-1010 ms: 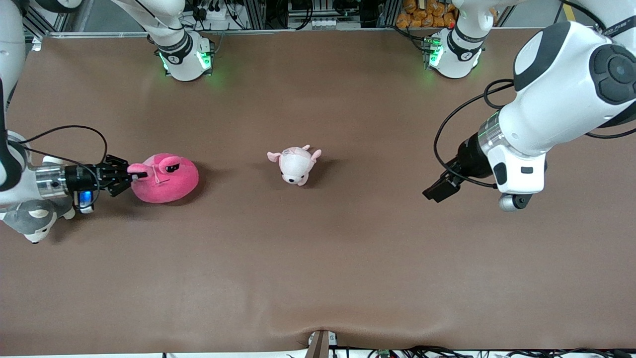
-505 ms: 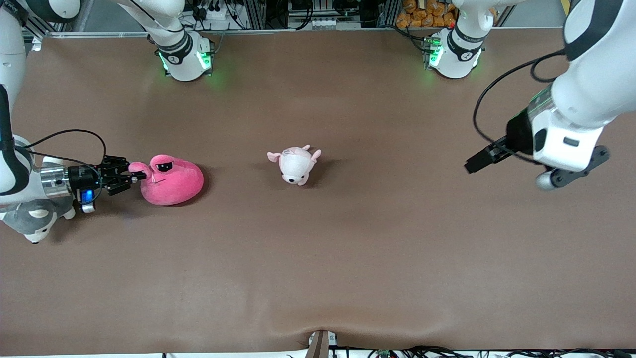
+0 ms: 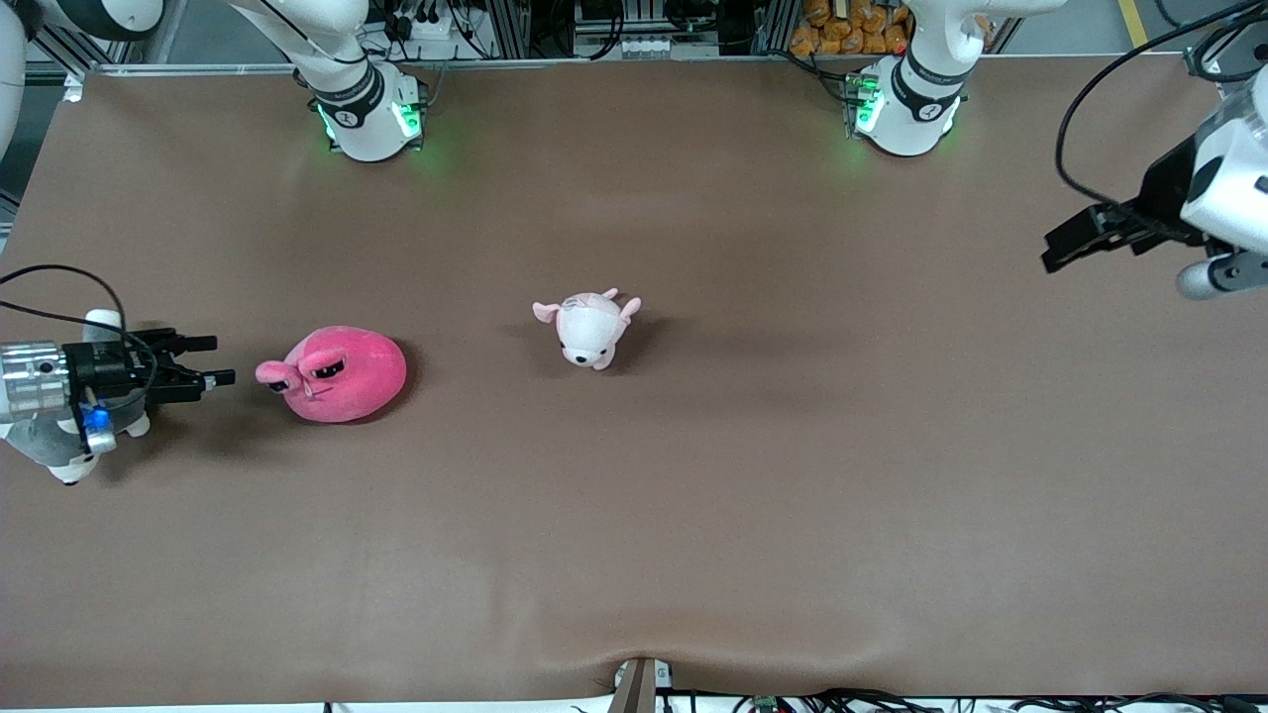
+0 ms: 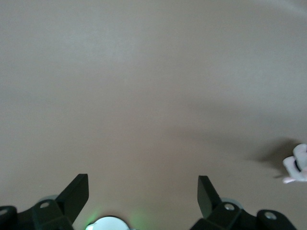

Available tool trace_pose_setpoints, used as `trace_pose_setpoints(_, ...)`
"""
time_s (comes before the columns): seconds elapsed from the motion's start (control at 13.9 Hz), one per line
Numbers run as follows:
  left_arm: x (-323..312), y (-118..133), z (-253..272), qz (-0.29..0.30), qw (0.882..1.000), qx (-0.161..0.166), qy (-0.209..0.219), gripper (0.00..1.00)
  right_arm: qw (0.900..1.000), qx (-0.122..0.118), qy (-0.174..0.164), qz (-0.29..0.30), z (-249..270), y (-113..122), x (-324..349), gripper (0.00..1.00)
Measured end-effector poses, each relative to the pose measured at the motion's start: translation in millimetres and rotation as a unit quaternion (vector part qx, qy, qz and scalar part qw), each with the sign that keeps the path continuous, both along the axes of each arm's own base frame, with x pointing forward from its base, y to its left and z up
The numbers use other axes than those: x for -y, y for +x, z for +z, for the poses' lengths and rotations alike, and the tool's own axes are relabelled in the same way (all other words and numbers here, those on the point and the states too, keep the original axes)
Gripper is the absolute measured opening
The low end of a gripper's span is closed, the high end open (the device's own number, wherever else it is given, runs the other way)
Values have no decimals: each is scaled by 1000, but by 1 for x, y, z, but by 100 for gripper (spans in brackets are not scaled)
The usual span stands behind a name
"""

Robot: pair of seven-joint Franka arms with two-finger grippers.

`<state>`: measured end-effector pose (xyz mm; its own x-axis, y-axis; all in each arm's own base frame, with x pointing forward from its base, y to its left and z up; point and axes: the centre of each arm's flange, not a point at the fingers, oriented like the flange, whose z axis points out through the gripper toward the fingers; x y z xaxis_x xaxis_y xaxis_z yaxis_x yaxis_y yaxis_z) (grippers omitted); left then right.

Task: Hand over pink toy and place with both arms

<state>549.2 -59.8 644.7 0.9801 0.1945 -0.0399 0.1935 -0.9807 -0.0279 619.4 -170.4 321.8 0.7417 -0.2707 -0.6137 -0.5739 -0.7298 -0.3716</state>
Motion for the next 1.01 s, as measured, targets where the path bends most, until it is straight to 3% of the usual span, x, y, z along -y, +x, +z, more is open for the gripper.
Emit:
trace_pose_setpoints(0.07,-9,-8,0,-1,1000,-3,-1,100,998,38,-22,45,15,10,-10,100)
trace_pose_setpoints(0.22,-18,-23,1,-5,1000,-6,-2,100,984,104,-78,120,59,28,-39,100)
trace_pose_setpoints(0.36,-17,-34,4,-9,1000,-3,-3,100,966,145,-121,176,111,31,-79,100)
trace_pose_setpoints(0.72,-6,-43,1,-22,1000,6,-4,100,925,217,-184,254,213,4,-146,100)
trace_pose_setpoints(1.01,-17,-39,-3,-11,1000,15,-3,100,902,254,-212,278,267,-36,-148,100)
